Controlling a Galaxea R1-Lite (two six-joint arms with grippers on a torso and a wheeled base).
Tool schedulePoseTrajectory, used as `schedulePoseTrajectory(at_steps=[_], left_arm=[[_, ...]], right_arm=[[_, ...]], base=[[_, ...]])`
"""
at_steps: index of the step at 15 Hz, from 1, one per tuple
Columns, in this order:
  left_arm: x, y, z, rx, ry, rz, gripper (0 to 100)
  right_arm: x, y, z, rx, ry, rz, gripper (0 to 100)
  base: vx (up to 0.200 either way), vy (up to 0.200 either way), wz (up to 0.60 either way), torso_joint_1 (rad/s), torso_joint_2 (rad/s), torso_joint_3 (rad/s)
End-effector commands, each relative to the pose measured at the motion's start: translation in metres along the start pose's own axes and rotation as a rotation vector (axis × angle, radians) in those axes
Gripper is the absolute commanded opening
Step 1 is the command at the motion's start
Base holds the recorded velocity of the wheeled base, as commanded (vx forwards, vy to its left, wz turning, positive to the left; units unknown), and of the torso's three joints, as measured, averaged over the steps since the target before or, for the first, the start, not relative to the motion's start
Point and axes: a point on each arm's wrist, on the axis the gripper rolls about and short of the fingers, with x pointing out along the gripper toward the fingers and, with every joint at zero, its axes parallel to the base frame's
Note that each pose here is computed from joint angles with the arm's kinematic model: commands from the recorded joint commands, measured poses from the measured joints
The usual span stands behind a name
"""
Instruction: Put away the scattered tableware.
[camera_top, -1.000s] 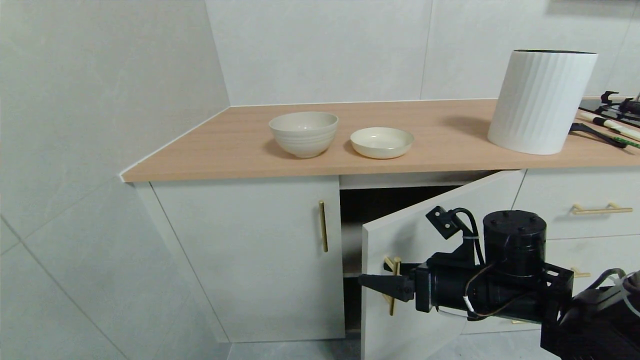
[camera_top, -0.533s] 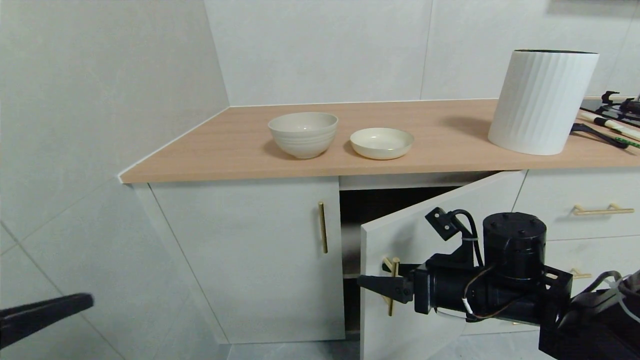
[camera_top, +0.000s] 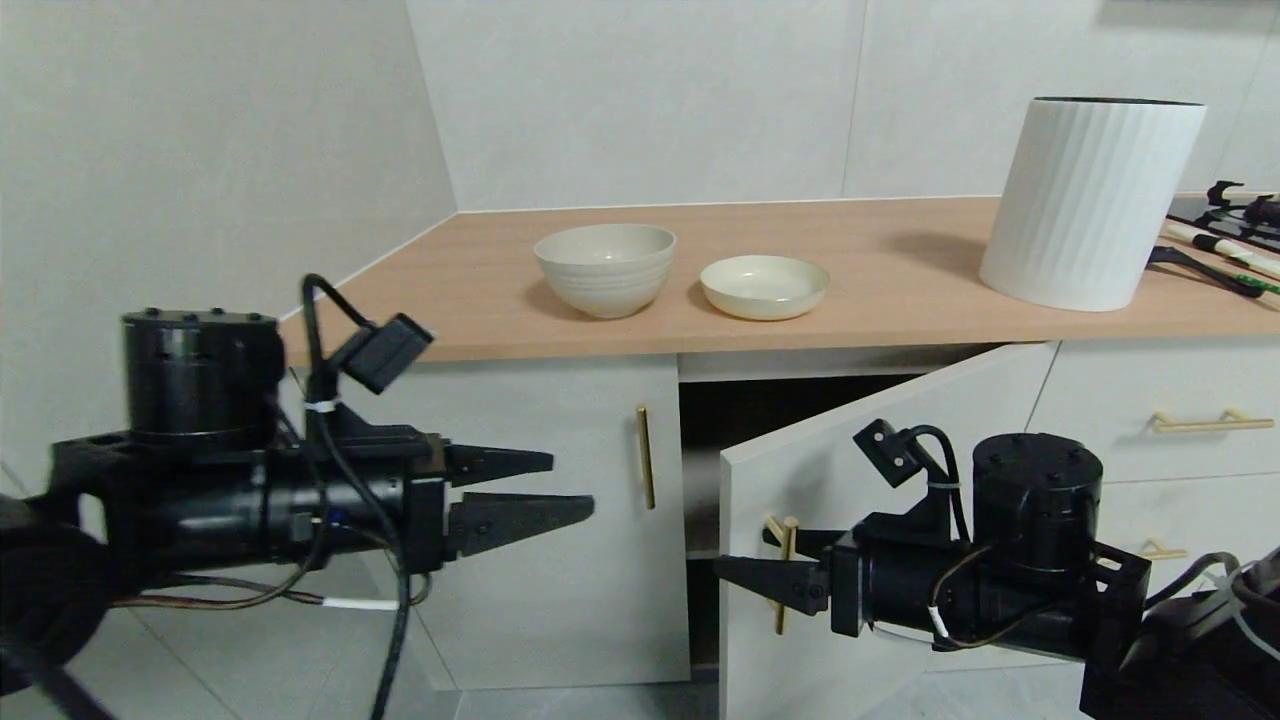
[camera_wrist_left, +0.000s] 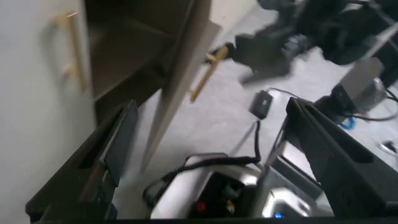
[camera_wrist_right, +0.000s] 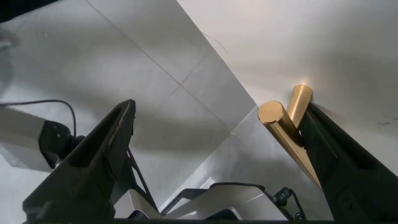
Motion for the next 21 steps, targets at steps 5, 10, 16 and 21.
schedulePoseTrajectory(at_steps=[5,10,16,21], left_arm=[[0.062,0.02,-0.044,-0.094,0.148,-0.009,0],[0.074,0.028,-0.039,-0.064,0.112,-0.017,0],[0.143,0.039,-0.048,-0.072,-0.047,0.058,0],[0.166,0.037,-0.061,-0.014,-0.137,0.082,0]], right_arm=[[0.001,-0.002,-0.005,0.004,0.018,-0.005,100],[0.002,-0.003,-0.007,0.007,0.023,-0.008,100],[-0.001,-0.003,-0.009,0.008,0.027,-0.012,100],[-0.001,-0.003,-0.009,0.0,0.018,-0.009,100]], base=[[0.0,0.0,0.0,0.0,0.0,0.0],[0.0,0.0,0.0,0.0,0.0,0.0],[0.0,0.0,0.0,0.0,0.0,0.0],[0.0,0.0,0.0,0.0,0.0,0.0]])
